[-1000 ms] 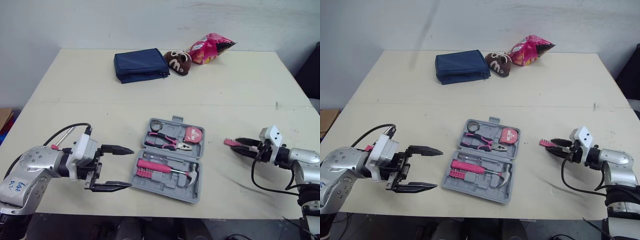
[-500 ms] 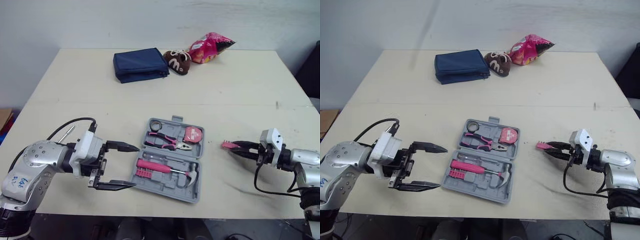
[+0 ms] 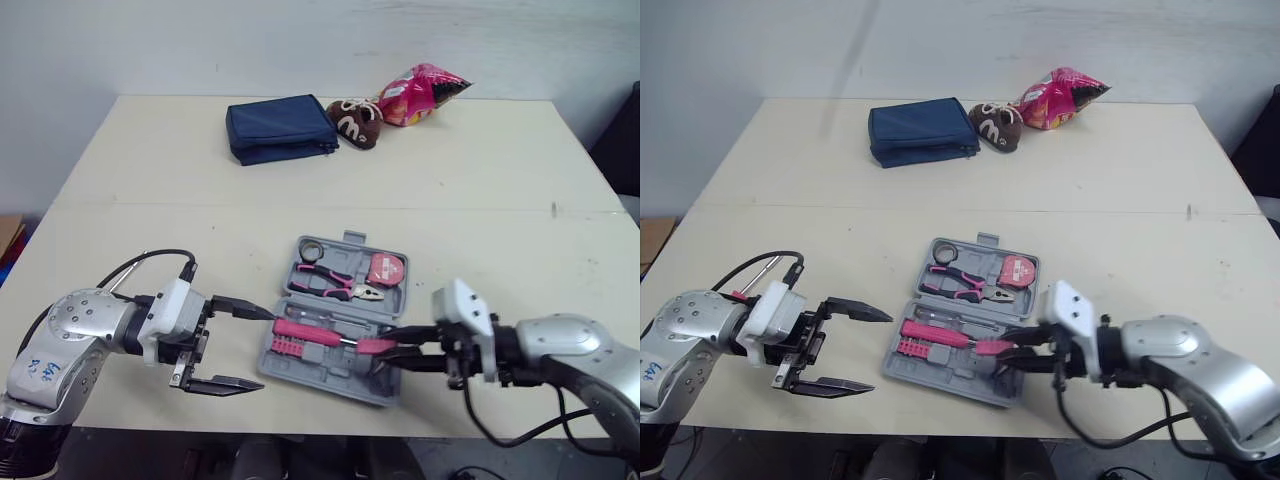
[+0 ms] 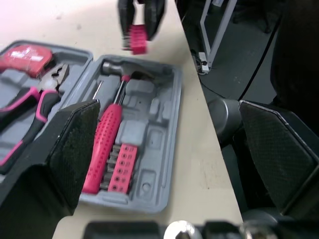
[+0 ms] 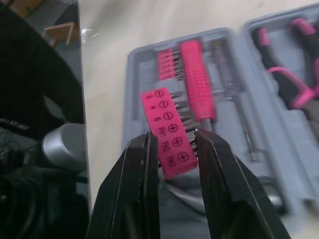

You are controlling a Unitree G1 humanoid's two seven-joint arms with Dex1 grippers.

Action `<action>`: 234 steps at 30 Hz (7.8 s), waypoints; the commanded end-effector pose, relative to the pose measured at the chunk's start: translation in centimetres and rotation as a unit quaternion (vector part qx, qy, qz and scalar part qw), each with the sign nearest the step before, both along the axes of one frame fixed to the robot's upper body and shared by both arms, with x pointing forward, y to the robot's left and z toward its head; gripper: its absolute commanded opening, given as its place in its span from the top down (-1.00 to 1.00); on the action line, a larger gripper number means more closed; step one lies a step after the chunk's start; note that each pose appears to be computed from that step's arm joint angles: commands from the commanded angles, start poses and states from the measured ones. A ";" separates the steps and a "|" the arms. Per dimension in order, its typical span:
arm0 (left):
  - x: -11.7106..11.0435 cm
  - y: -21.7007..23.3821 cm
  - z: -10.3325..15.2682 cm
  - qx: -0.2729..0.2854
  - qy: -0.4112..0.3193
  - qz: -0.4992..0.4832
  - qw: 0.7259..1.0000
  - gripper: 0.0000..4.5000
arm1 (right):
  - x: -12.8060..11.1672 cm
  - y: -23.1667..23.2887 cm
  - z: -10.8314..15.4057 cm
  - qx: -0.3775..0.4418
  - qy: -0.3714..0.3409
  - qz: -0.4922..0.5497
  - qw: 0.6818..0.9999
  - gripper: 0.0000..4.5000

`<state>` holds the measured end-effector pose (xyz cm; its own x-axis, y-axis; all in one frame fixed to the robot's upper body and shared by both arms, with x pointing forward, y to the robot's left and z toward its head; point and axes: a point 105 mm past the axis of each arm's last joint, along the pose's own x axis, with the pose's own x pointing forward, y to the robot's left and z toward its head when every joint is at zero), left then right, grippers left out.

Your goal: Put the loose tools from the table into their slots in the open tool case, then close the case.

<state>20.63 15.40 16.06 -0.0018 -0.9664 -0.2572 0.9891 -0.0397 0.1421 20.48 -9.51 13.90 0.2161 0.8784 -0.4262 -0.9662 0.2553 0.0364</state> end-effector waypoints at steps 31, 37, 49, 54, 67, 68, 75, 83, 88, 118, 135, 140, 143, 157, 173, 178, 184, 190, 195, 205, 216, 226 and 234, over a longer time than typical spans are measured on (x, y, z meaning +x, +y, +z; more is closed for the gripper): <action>-1.6 2.5 0.2 0.023 0.007 0.045 0.999 -1.00 | 0.7 4.4 -3.4 -0.075 0.027 -0.045 0.996 0.68; -1.8 2.5 0.0 0.022 0.006 0.047 0.999 -1.00 | 1.1 4.5 -4.0 -0.095 0.021 -0.058 0.994 0.68; -2.2 2.8 -0.4 0.022 0.005 0.051 0.998 -1.00 | 0.4 3.8 -4.1 -0.138 0.026 -0.057 0.988 0.68; -2.2 2.9 -0.5 0.021 0.004 0.051 0.998 -1.00 | 0.6 3.8 -3.9 -0.150 0.011 -0.059 0.987 0.68; -2.1 2.9 -0.7 0.018 0.007 0.055 0.998 -1.00 | 1.3 4.9 -4.2 -0.130 0.006 -0.091 0.987 0.68; -2.0 2.9 -0.7 0.018 0.007 0.055 0.998 -1.00 | 1.3 4.9 -4.2 -0.129 0.007 -0.091 0.988 0.68; -1.8 2.9 -0.8 0.018 0.009 0.056 0.998 -1.00 | 1.1 5.1 -4.1 -0.112 0.019 -0.083 0.990 0.68; -1.6 2.8 -0.9 0.015 0.006 0.060 0.998 -1.00 | 1.1 4.7 -2.3 -0.056 0.009 -0.066 0.996 -0.58; -1.4 3.0 -1.1 0.015 0.008 0.064 0.998 -1.00 | 0.6 2.9 -0.3 -0.025 -0.014 -0.024 0.999 -0.58; -0.8 1.9 -1.4 0.008 0.001 0.065 0.998 -1.00 | 1.0 2.6 -6.4 -0.001 -0.131 0.055 0.990 0.96; 0.7 5.3 -0.9 0.001 -0.027 0.162 0.986 -1.00 | 0.8 1.3 3.0 0.207 -0.262 0.028 0.942 0.96; 2.4 11.9 -0.3 0.004 -0.070 0.315 0.946 -1.00 | 0.8 -5.9 2.6 0.113 -0.253 -0.026 0.960 0.56; 2.4 17.4 0.2 0.007 -0.088 0.418 0.904 -1.00 | 1.6 -11.5 2.5 0.035 -0.292 -0.094 0.951 -0.12; -4.5 34.1 0.3 0.034 -0.104 0.714 0.692 -1.00 | -2.8 -31.2 1.2 -0.139 -0.295 -0.365 0.872 -0.97; -0.4 30.7 -0.4 -0.004 -0.069 0.645 0.761 -1.00 | 0.3 -25.0 2.9 0.008 -0.342 -0.289 0.894 -0.97; 2.1 29.0 -1.4 0.035 -0.014 0.603 0.797 -1.00 | 1.3 -17.7 5.3 0.131 -0.371 -0.198 0.898 -0.97; 3.8 27.5 -3.9 0.086 0.028 0.574 0.814 -1.00 | 1.4 -13.9 5.4 0.159 -0.368 -0.149 0.904 -0.97; 4.7 27.2 -6.0 0.125 0.056 0.581 0.803 -1.00 | 0.6 -11.0 5.5 0.189 -0.354 -0.105 0.910 -0.97; 6.0 24.8 -7.1 0.094 0.080 0.553 0.824 -1.00 | 0.1 -9.4 4.8 0.198 -0.339 -0.063 0.918 -0.97; 5.5 23.8 -7.7 0.108 0.100 0.537 0.831 0.49 | -0.9 -7.1 5.1 0.234 -0.316 0.009 0.919 -1.00; 6.9 15.8 -1.0 0.073 -0.049 0.370 0.925 0.73 | -1.8 -5.9 5.3 0.232 -0.314 0.067 0.918 -1.00; 3.5 0.8 -0.6 0.139 -0.074 0.031 0.987 0.73 | -0.5 -10.0 3.4 0.147 -0.295 0.031 0.944 -1.00; 2.9 -5.6 -2.2 0.193 -0.094 -0.055 0.975 0.73 | -2.1 -10.5 1.5 0.133 -0.244 0.017 0.961 -1.00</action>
